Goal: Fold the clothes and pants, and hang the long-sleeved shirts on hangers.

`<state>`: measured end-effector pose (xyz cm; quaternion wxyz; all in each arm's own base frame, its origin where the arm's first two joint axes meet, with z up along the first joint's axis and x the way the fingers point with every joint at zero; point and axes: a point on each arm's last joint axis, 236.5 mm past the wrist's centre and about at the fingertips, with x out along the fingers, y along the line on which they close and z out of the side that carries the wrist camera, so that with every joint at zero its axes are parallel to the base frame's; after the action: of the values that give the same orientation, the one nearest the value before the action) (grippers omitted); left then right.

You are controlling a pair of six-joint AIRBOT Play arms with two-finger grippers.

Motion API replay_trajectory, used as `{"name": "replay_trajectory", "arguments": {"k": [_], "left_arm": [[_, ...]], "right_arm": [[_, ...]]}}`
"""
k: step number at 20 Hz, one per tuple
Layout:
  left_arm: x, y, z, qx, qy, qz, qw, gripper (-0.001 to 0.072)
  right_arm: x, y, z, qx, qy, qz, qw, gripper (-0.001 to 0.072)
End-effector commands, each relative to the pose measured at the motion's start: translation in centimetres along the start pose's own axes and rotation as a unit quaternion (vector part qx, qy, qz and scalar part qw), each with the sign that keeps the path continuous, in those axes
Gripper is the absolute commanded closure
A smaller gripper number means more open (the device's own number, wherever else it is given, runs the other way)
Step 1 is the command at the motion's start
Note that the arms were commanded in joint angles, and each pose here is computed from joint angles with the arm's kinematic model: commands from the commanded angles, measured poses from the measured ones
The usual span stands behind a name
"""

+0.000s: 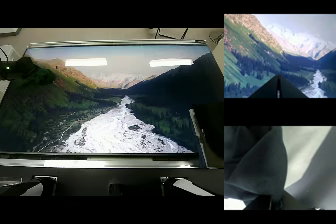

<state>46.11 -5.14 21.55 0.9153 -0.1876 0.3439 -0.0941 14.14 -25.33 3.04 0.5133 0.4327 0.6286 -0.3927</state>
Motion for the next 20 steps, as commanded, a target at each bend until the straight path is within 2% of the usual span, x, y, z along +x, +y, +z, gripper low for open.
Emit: {"name": "replay_trajectory", "arguments": {"k": [1,2,3,4,5,6,8,9,10,11,12,14,16,17,18,19,20], "left_arm": [[0.2,-0.9,-0.3,0.005,0.004,-0.008,1.0,0.0683],[0.3,-1.3,-0.5,0.008,0.006,-0.012,1.0,0.0683],[0.4,-1.7,-0.7,0.01,0.008,-0.015,1.0,0.0683],[0.4,-2.1,-0.8,0.013,0.01,-0.018,1.0,0.0683],[0.5,-2.3,-0.9,0.015,0.011,-0.02,1.0,0.0683],[0.5,-2.5,-0.8,0.014,0.009,-0.023,1.0,0.0683],[0.1,-3.7,-0.1,0.003,-0.002,-0.045,0.999,0.0683],[-0.4,-4.4,1.1,0.006,-0.021,-0.052,0.998,0.0684],[-1.2,-5.3,2.7,0.027,-0.051,-0.058,0.997,0.0684],[-1.9,-6.1,4.1,0.063,-0.08,-0.059,0.993,0.0686],[-2.1,-5.8,5.4,0.093,-0.105,-0.033,0.99,0.0687],[-0.8,-2.1,5.4,0.106,-0.097,0.068,0.987,0.0687],[1.8,2.6,1.7,0.1,-0.01,0.158,0.982,0.0682],[3.0,4.1,-1.4,0.088,0.057,0.178,0.978,0.0583],[3.8,5.4,-4.6,0.076,0.126,0.194,0.97,0.0244],[4.2,6.2,-7.9,0.074,0.193,0.199,0.958,0.0002],[4.6,6.6,-10.8,0.093,0.244,0.187,0.947,-0.0005]], "right_arm": [[0.8,-1.9,0.1,-0.005,0.0,-0.04,0.999,0.0667],[0.7,-2.3,0.2,-0.005,-0.004,-0.048,0.999,0.0664],[0.7,-2.4,0.4,-0.004,-0.007,-0.05,0.999,0.0552],[0.8,-2.1,0.4,-0.005,-0.008,-0.045,0.999,0.0339],[0.7,-1.6,0.3,-0.007,-0.007,-0.033,0.999,0.0166],[0.4,-0.9,0.3,-0.011,-0.012,-0.019,1.0,0.0127],[-2.2,1.8,2.4,-0.032,-0.069,0.039,0.996,0.0127],[-5.0,4.3,4.3,-0.043,-0.123,0.092,0.987,0.0128],[-9.3,7.7,6.5,-0.054,-0.197,0.167,0.965,0.0129],[-14.6,11.4,7.9,-0.074,-0.268,0.25,0.928,0.0133],[-19.3,14.3,8.3,-0.097,-0.328,0.3,0.89,0.0134],[-24.4,20.5,5.7,-0.189,-0.39,0.323,0.841,0.0133],[-22.3,26.2,0.6,-0.284,-0.361,0.298,0.837,0.0128],[-19.5,28.4,-2.0,-0.334,-0.33,0.261,0.843,0.0006],[-16.6,29.6,-3.7,-0.37,-0.303,0.22,0.85,-0.0008],[-13.4,30.3,-5.6,-0.39,-0.255,0.189,0.865,-0.0008],[-10.7,30.8,-7.4,-0.407,-0.206,0.168,0.874,-0.0006]]}}
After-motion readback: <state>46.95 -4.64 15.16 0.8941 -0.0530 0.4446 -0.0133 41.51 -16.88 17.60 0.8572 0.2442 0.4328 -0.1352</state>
